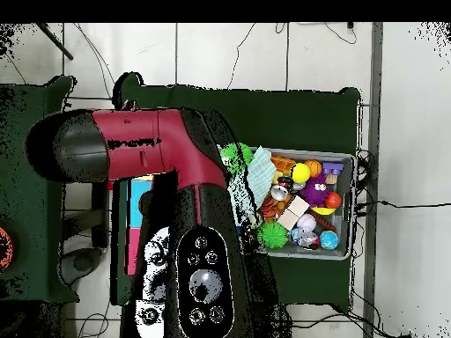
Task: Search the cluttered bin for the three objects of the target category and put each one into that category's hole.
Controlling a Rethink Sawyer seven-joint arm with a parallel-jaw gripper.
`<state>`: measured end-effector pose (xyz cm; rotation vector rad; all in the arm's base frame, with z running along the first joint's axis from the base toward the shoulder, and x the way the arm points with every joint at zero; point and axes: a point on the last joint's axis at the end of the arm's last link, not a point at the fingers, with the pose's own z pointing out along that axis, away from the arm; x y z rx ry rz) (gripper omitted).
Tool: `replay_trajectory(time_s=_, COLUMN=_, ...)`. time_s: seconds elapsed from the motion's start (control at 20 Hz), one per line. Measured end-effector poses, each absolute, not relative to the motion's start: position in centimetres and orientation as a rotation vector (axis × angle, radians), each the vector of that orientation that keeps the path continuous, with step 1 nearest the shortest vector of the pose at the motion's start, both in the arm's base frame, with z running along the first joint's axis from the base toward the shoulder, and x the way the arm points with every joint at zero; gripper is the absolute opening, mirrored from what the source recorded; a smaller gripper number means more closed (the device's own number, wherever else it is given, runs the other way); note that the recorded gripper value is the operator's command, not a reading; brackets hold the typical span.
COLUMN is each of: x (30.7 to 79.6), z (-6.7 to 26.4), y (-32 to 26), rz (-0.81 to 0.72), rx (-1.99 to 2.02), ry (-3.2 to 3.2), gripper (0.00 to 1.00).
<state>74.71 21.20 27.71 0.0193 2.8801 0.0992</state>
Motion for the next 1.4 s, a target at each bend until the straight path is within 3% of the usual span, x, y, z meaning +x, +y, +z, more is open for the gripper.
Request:
replay_trajectory(time_s=0.55, x=74.5, z=24.9, y=20.0, rz=0.100, rx=0.046, ry=2.852, gripper=0.00)
replay_trajectory(time_s=1.4, x=69.9, z=20.2, y=17.1, rz=0.084, rx=0.101, ry=2.967, gripper=0.00)
